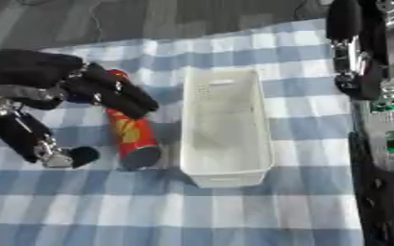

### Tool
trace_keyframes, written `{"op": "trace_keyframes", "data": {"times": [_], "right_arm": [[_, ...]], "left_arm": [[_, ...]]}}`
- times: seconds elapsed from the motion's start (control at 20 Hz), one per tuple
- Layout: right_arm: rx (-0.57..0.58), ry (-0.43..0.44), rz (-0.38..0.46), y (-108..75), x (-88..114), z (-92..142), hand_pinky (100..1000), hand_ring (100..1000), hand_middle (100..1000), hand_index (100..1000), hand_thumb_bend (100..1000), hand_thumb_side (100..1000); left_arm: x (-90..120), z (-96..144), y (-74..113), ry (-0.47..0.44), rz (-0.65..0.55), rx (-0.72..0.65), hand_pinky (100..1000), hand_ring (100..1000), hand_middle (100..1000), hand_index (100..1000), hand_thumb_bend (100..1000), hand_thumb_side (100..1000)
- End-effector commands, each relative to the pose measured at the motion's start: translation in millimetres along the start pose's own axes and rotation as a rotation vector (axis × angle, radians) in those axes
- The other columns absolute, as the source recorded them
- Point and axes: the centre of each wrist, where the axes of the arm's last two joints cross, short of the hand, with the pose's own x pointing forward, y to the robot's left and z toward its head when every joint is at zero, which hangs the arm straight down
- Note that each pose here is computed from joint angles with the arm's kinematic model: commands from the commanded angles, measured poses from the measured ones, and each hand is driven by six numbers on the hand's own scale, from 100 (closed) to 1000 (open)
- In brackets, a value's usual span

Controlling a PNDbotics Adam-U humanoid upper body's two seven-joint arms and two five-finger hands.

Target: Pick up objects on the table and place them in the box.

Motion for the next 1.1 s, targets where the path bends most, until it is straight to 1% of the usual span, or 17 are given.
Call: {"op": "trace_keyframes", "data": {"times": [0.05, 0.1, 0.15, 0.45, 0.7, 0.9, 1.1], "right_arm": [[0.043, -0.063, 0.023, -5.9, 1, -9, 738, 814, 937, 896, 100, 788], [0.043, -0.062, 0.023, -5.9, 1, -9, 738, 814, 937, 895, 100, 788], [0.043, -0.062, 0.023, -5.9, 1, -9, 738, 813, 937, 895, 100, 788], [0.047, -0.063, 0.021, -6.1, 2, -9, 738, 813, 937, 895, 100, 786], [0.057, -0.067, 0.024, -7.3, 1, -9, 737, 813, 937, 895, 100, 783], [0.062, -0.069, 0.023, -5.9, 2, -11, 737, 812, 937, 895, 100, 781], [0.065, -0.081, 0.025, -4.5, 1, -15, 735, 809, 936, 894, 100, 776]], "left_arm": [[4, 6, 15.3, -0.027, -0.152, -0.164, 901, 927, 1000, 1000, 120, 217], [4, 6, 15.7, -0.021, -0.166, -0.174, 917, 928, 1000, 1000, 165, 224], [4, 7, 16.5, -0.015, -0.181, -0.180, 920, 925, 1000, 1000, 186, 226], [4, 13, 17.7, 0.043, -0.214, -0.204, 925, 910, 984, 1000, 245, 249], [4, 21, 16.3, 0.098, -0.244, -0.234, 964, 902, 955, 1000, 329, 294], [4, 24, 15.4, 0.128, -0.279, -0.240, 983, 898, 944, 1000, 336, 307], [4, 26, 14.9, 0.152, -0.296, -0.242, 978, 892, 937, 1000, 330, 306]]}}
